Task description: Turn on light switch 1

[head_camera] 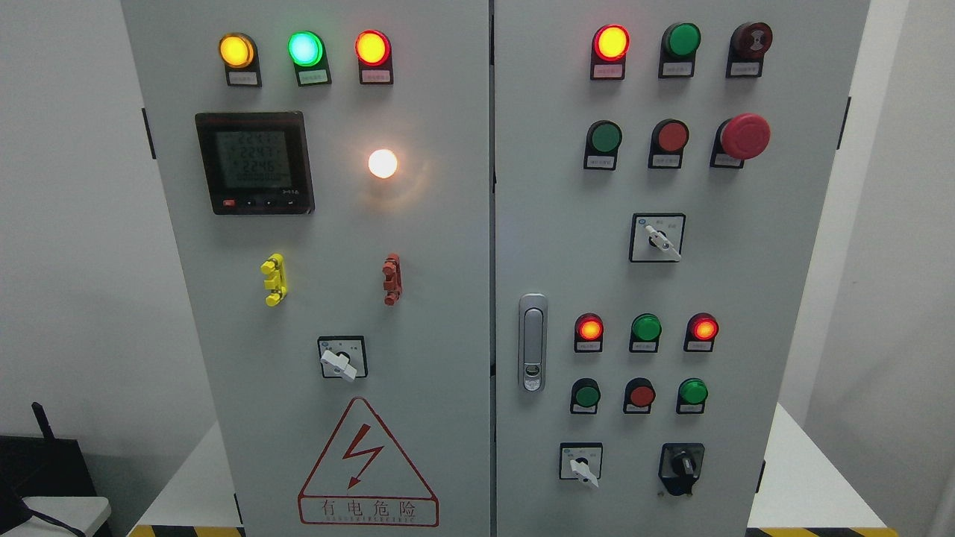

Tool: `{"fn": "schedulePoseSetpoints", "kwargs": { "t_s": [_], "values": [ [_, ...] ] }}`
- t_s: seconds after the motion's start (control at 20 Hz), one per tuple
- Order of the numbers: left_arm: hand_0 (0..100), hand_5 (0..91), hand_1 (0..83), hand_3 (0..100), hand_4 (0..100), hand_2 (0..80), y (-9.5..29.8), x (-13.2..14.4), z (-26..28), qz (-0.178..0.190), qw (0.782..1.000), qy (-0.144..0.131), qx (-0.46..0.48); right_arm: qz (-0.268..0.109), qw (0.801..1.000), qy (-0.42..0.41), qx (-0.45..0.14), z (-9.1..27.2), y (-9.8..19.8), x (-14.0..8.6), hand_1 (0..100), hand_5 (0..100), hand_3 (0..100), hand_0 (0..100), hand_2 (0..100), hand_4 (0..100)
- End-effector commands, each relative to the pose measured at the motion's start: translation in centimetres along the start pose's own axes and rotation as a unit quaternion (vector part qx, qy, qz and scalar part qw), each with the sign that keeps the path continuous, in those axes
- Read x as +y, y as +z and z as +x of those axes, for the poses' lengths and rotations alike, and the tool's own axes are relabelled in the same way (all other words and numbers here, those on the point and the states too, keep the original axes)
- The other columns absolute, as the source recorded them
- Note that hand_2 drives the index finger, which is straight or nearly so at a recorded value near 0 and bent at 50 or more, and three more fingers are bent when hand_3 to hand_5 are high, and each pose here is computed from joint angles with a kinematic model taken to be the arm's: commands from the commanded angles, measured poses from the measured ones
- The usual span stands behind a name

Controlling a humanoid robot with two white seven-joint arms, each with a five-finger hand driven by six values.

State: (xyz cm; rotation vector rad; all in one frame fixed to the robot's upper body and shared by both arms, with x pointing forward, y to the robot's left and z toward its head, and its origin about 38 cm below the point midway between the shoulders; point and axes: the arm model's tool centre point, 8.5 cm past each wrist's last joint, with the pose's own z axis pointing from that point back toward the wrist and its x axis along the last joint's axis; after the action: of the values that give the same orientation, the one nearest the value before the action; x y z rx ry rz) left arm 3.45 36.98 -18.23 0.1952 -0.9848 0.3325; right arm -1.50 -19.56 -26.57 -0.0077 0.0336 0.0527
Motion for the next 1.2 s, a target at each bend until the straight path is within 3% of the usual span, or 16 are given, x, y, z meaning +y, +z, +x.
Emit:
{"fn": "schedulePoseSetpoints", "kwargs": {
  "t_s": [0.0, 0.1, 0.2, 0.35, 0.6, 0.75, 0.95, 1.15],
  "values": [
    [48, 15.6, 0.0, 7, 22, 0.0, 9.8, -1.2, -12.4, -0.007, 0.95, 0.08, 0.301, 0.0, 1.0, -0.008, 0.001, 0.0, 0.0, 0.0, 39, 0, 0, 12, 0, 0],
    [49, 12.4, 0.0, 1, 13, 0.0, 9.7, -2.2, -13.0, -0.032, 0.937, 0.079, 0.339, 0.0, 1.0, -0.009, 0.001, 0.0, 0.0, 0.0, 39, 0, 0, 12, 0, 0],
    [49, 11.0, 0.0, 0, 8, 0.0, 9.5, -3.5, -13.2, -0.061, 0.931, 0.06, 0.355, 0.0, 1.0, -0.009, 0.001, 0.0, 0.0, 0.0, 39, 0, 0, 12, 0, 0],
    [49, 8.8, 0.0, 0, 0, 0.0, 10.6, -3.7, -14.1, -0.088, 0.913, 0.001, 0.398, 0.0, 1.0, -0.009, 0.001, 0.0, 0.0, 0.0, 39, 0, 0, 12, 0, 0],
    [48, 5.2, 0.0, 0, 0, 0.0, 9.0, -2.8, -13.5, -0.109, 0.897, -0.059, 0.425, 0.0, 1.0, -0.009, 0.001, 0.0, 0.0, 0.0, 39, 0, 0, 12, 0, 0],
    [47, 4.5, 0.0, 0, 0, 0.0, 7.7, -2.6, -12.9, -0.121, 0.886, -0.075, 0.442, 0.0, 1.0, -0.008, 0.001, 0.0, 0.0, 0.0, 39, 0, 0, 12, 0, 0],
    [46, 3.9, 0.0, 0, 0, 0.0, 6.8, -3.4, -12.4, -0.178, 0.855, -0.138, 0.467, 0.0, 1.0, -0.008, 0.001, 0.0, 0.0, 0.0, 39, 0, 0, 12, 0, 0],
    [45, 4.1, 0.0, 0, 0, 0.0, 3.9, -4.7, -11.0, -0.186, 0.852, -0.154, 0.465, 0.0, 1.0, -0.008, 0.001, 0.0, 0.0, 0.0, 39, 0, 0, 12, 0, 0]
  ]
}}
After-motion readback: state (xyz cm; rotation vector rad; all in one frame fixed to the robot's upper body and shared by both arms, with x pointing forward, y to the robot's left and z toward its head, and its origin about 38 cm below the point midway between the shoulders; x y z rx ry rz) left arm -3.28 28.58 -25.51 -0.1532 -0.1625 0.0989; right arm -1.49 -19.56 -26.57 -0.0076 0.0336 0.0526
